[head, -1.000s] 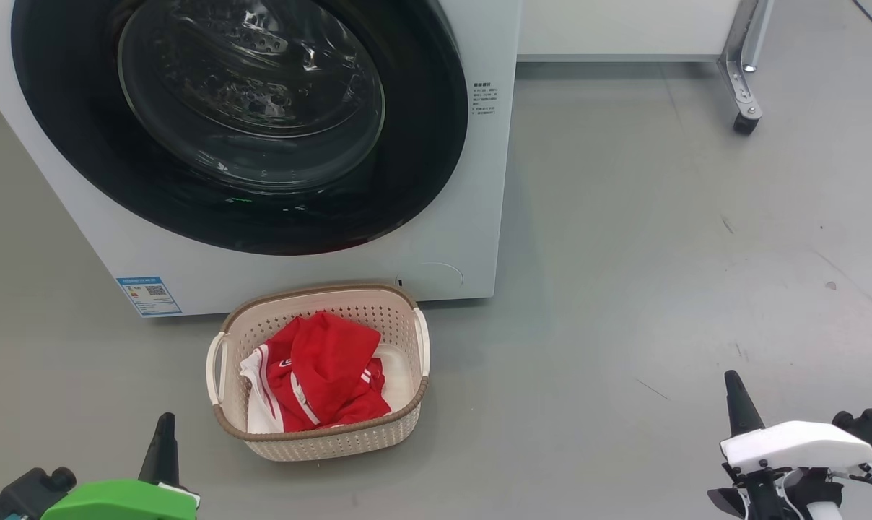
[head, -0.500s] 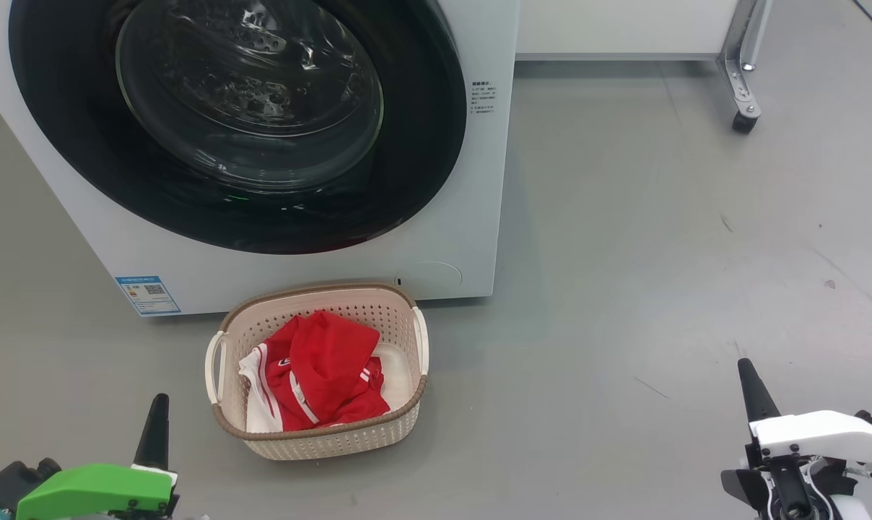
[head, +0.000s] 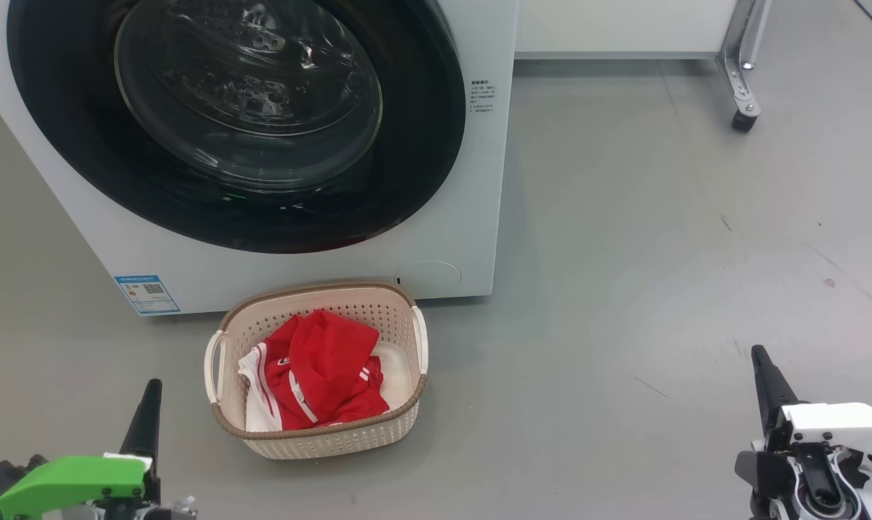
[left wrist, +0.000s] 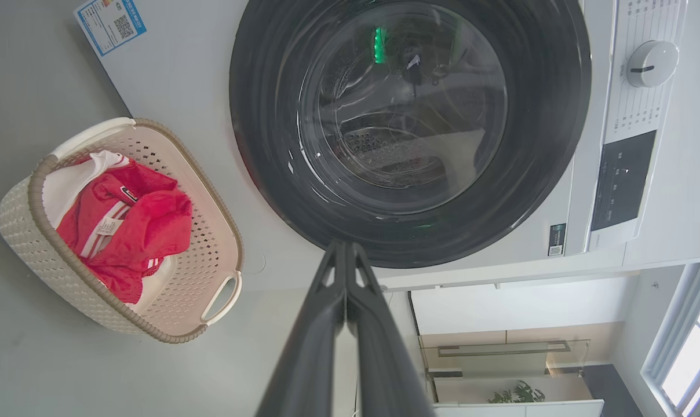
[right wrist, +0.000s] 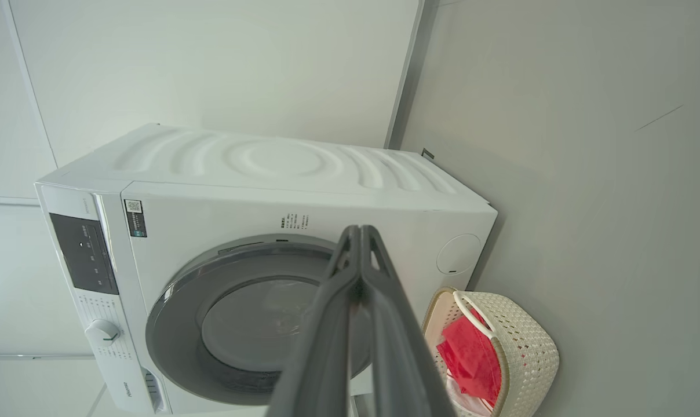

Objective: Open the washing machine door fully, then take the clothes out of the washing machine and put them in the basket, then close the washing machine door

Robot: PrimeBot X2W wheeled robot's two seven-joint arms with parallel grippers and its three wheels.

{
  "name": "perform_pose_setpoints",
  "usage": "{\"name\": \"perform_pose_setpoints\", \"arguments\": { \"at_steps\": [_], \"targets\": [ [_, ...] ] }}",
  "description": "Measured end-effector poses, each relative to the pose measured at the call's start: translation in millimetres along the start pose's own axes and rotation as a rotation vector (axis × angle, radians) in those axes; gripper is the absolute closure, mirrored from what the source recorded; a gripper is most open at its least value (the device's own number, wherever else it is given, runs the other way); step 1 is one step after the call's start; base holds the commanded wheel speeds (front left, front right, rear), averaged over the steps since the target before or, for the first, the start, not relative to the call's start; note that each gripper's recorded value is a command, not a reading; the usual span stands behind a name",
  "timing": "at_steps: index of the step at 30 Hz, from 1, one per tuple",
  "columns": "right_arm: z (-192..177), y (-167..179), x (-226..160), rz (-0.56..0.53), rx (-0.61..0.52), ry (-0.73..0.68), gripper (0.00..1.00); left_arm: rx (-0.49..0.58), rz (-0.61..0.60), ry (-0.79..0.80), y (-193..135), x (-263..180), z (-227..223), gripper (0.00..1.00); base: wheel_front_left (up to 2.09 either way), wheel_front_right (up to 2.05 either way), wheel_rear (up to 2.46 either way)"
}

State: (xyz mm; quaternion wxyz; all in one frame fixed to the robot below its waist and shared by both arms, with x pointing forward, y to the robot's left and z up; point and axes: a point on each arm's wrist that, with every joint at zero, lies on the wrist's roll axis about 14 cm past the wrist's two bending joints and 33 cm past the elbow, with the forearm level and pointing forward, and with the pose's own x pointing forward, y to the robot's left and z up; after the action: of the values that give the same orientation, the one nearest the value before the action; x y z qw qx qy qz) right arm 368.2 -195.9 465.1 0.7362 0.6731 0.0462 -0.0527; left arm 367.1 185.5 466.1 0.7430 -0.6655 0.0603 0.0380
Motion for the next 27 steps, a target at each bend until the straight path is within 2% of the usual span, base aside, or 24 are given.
{"name": "perform_pose_setpoints", "arguments": {
  "at_steps": [8, 27],
  "targets": [
    [7, 9, 4, 0.033, 0.103, -0.011, 1.00, -0.108, -0.049, 0.004, -13, 7, 3, 1.00, 0.00, 0.00, 0.00],
    [9, 10, 4, 0.037, 0.107, -0.014, 1.00, -0.110, -0.048, 0.001, -13, 7, 4, 1.00, 0.00, 0.00, 0.00]
  ]
}}
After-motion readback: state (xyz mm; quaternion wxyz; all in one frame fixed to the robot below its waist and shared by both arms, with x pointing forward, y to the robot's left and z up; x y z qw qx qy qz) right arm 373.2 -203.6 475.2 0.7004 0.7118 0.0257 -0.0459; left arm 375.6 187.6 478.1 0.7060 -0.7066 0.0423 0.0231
